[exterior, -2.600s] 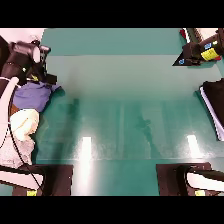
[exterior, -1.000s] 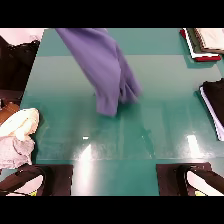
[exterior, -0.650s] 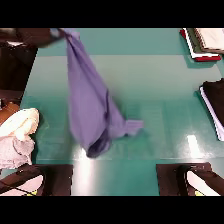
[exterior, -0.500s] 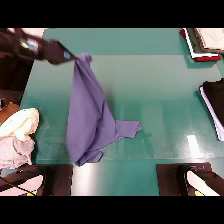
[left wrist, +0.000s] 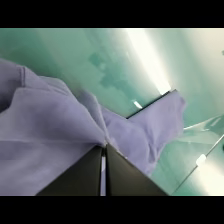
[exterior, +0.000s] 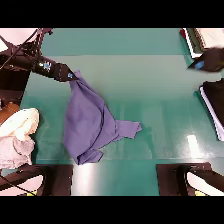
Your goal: Fold the shirts.
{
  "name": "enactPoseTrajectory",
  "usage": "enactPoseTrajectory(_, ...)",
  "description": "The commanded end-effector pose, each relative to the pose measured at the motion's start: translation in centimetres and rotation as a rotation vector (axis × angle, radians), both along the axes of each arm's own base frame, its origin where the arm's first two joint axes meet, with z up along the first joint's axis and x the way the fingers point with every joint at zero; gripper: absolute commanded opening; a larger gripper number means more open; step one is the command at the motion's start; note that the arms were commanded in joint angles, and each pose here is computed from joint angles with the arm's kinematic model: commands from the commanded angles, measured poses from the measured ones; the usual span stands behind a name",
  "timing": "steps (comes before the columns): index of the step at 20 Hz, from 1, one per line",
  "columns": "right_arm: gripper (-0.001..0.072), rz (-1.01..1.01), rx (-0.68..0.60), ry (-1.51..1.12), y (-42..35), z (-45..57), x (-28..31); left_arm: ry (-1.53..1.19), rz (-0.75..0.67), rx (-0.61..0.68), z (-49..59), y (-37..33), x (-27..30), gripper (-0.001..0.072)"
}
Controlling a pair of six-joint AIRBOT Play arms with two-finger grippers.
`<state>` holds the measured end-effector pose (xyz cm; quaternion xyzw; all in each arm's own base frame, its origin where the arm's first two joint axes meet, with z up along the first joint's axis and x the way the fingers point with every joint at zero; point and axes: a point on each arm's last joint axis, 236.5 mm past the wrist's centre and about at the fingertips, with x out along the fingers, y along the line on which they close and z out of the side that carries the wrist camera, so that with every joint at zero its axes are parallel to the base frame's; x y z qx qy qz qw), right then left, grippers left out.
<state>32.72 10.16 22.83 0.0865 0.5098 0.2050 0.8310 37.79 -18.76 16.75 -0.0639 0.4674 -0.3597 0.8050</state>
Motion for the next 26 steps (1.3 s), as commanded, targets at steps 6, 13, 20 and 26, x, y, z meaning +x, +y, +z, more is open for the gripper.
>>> enactPoseTrajectory(6, 0.0691, 0.072, 0.076, 0.439, 7.4, -22.4, -6.4, -0.125, 0.027, 0.087, 3.3, 1.9, 1.5, 0.0024)
enactPoseTrajectory(13, 0.0572, -0.038, 0.221, 0.502, 11.7, -28.2, -9.4, -0.119, 0.04, 0.082, 3.3, 1.9, 1.6, 0.0025)
enactPoseTrajectory(20, 0.05, -0.011, 0.191, 0.585, 14.1, -31.2, -10.5, -0.115, 0.039, 0.082, 3.3, 1.9, 1.5, 0.0024)
enactPoseTrajectory(26, 0.0016, 0.113, 0.182, 0.293, 16.7, -25.8, -4.9, -0.131, 0.059, 0.07, 4.4, 1.9, 1.7, 0.0024)
